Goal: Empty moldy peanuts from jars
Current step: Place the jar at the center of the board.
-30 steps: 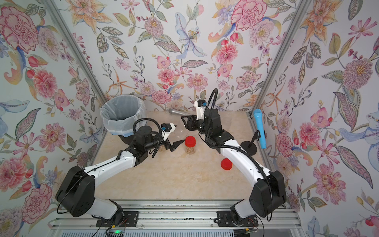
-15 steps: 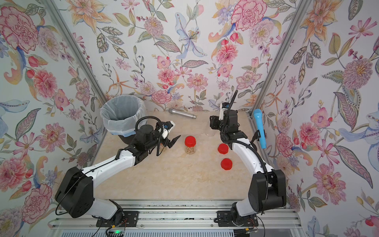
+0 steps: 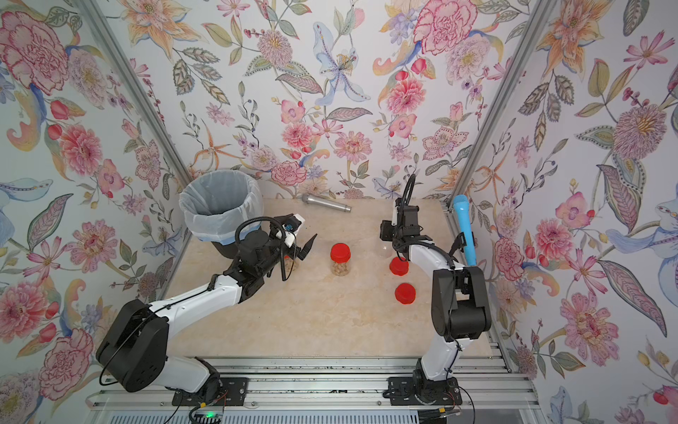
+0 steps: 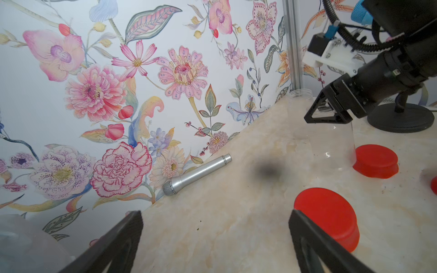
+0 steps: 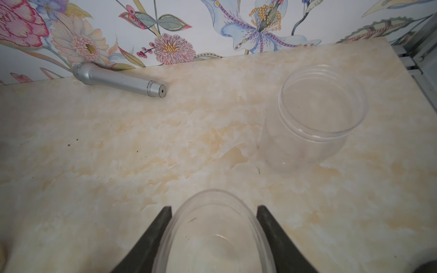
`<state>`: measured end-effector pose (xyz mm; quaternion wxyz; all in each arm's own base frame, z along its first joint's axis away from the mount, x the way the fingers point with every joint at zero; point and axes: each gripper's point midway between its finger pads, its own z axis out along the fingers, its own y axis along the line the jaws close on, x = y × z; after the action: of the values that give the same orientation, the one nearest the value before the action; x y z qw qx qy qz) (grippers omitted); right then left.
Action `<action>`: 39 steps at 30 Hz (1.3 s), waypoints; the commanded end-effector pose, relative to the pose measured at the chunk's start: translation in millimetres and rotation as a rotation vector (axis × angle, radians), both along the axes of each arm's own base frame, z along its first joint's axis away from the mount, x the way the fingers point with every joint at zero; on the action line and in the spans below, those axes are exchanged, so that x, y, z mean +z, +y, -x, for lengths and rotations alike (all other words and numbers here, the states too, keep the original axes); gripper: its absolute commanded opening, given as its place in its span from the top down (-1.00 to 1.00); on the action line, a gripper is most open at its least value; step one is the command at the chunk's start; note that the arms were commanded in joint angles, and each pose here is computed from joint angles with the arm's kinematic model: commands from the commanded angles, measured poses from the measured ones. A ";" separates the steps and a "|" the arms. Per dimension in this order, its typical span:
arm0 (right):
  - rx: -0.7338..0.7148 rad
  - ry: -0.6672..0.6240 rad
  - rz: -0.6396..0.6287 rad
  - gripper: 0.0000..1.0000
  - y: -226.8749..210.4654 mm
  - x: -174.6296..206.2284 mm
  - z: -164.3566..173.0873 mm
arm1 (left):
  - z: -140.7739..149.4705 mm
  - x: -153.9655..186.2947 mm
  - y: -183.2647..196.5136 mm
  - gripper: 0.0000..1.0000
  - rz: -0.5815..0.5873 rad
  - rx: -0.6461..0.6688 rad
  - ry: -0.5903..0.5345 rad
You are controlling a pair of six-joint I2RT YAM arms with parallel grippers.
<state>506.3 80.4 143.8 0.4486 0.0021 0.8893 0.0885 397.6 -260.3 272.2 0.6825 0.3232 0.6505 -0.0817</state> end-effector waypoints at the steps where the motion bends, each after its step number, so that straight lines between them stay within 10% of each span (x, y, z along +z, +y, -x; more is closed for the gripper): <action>1: 0.006 -0.079 0.033 0.21 3.7 18.3 -17.6 | 3.6 24.4 11.3 -0.99 0.116 0.055 -0.070; 39: 0.023 -0.116 0.098 -0.68 16.0 -2.9 -11.7 | -6.0 4.6 -2.3 -0.99 0.016 0.021 -0.056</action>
<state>519.1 93.2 121.4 0.4753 -0.0320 0.8781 0.0452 403.8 -253.6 268.6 0.6997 0.3021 0.6444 -0.0626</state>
